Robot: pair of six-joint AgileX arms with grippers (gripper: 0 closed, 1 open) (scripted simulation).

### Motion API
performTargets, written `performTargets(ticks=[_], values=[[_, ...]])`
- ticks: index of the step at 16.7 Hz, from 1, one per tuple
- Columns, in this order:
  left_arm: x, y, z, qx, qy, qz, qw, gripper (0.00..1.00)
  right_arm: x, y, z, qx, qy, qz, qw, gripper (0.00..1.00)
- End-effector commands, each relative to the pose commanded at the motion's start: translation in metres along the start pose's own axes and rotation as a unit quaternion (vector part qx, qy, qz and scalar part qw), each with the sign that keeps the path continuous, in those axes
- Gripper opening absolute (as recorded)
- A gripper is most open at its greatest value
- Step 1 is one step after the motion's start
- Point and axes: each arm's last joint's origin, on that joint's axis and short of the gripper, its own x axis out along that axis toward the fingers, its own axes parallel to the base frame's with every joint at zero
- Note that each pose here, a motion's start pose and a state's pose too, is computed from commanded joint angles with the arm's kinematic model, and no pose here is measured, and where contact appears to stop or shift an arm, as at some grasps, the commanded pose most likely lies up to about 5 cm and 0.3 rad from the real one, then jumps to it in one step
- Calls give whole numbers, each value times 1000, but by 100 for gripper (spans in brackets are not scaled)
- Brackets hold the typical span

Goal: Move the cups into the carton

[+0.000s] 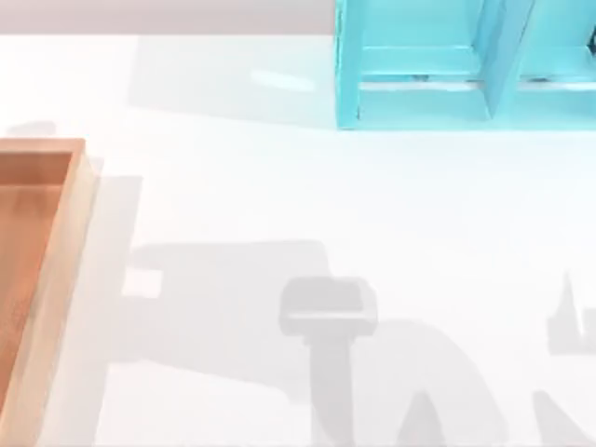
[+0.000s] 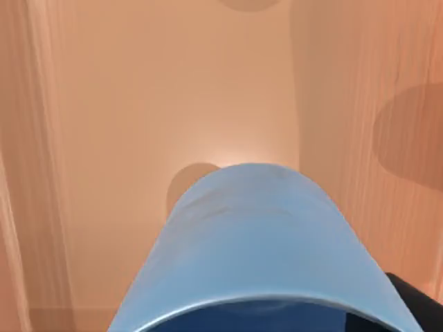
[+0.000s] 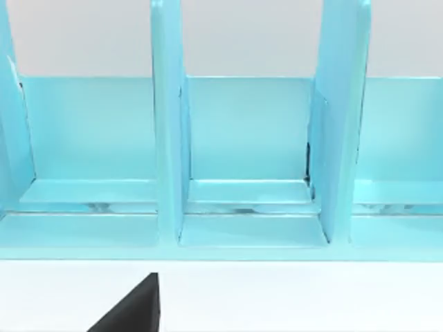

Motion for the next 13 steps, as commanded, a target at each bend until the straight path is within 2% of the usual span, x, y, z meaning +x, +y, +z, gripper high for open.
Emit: performTargets(ticks=[7,12,13], values=[[55,8,-1,-2,0,-1,1000,0,0,0,0,0,0,0,1000,100],[60,9,-2,-2,0,-1,1000,0,0,0,0,0,0,0,1000,100],[60,9,-2,-2,0,-1,1000,8,0,0,0,0,0,0,1000,100]])
